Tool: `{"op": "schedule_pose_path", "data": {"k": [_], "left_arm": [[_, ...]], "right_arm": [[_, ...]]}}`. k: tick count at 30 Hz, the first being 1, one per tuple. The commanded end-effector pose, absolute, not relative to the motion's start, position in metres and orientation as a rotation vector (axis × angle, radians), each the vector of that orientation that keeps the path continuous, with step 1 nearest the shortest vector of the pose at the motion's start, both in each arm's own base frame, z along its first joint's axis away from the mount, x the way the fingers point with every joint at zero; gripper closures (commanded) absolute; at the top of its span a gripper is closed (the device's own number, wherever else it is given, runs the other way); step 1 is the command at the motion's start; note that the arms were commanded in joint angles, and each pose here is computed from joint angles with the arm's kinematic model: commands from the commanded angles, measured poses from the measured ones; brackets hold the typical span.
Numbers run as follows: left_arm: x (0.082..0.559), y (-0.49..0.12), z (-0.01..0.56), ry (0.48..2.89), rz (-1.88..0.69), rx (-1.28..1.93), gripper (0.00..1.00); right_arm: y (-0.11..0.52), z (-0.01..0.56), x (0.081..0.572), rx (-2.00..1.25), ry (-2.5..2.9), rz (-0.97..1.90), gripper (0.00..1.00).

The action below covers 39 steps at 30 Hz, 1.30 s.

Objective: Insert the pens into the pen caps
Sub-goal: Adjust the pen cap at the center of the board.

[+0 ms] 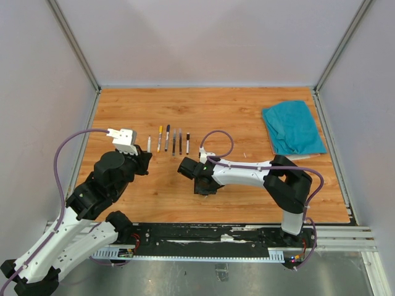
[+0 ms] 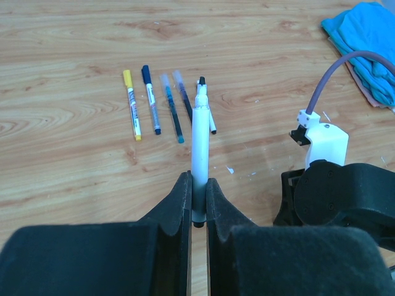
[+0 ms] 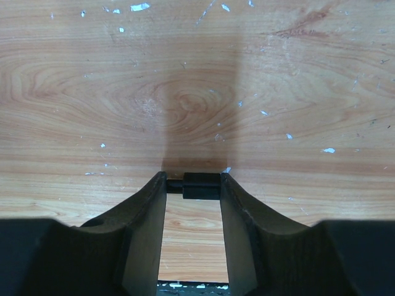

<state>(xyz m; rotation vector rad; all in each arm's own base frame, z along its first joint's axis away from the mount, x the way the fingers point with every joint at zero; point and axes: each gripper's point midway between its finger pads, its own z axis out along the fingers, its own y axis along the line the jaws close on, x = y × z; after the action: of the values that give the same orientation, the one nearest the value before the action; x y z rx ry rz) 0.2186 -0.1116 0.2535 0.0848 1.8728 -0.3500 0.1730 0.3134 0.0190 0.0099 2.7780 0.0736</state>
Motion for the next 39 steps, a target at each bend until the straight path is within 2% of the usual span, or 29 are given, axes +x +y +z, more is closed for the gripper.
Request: {"op": "schedule_pose_path", "data": {"k": [1,5,8,14,17,22,30,37,39], "left_arm": [[0.220,-0.112,0.259,1.845,-0.357,0.092,1.00],[0.220,-0.112,0.259,1.845,-0.356,0.092,0.99],[0.220,-0.112,0.259,1.845,-0.357,0.092,1.00],[0.220,-0.112,0.259,1.846,-0.357,0.094,0.99],[0.220,-0.112,0.259,1.844,-0.356,0.089,1.00],[0.220,-0.112,0.259,1.846,-0.354,0.089,0.99],[0.221,-0.112,0.258,1.851,-0.351,0.090,1.00],[0.221,-0.112,0.257,1.852,-0.348,0.089,0.99],[0.221,-0.112,0.257,1.853,-0.347,0.090,1.00]], "right_arm": [[0.307,0.017,0.167,-0.011,2.778,0.023,0.70],[0.300,0.028,0.171,-0.056,2.739,0.025,0.77],[0.297,0.043,0.178,-0.208,2.683,0.041,0.79],[0.322,0.055,0.169,-0.937,2.526,0.324,0.78],[0.320,0.050,0.156,-1.321,2.414,0.367,0.78],[0.302,0.037,0.147,-1.688,2.299,0.310,0.75],[0.297,0.022,0.142,-1.937,2.174,0.315,0.72],[0.296,0.012,0.142,-2.011,2.151,0.301,0.65],[0.298,0.012,0.141,-2.009,2.151,0.314,0.59]]}}
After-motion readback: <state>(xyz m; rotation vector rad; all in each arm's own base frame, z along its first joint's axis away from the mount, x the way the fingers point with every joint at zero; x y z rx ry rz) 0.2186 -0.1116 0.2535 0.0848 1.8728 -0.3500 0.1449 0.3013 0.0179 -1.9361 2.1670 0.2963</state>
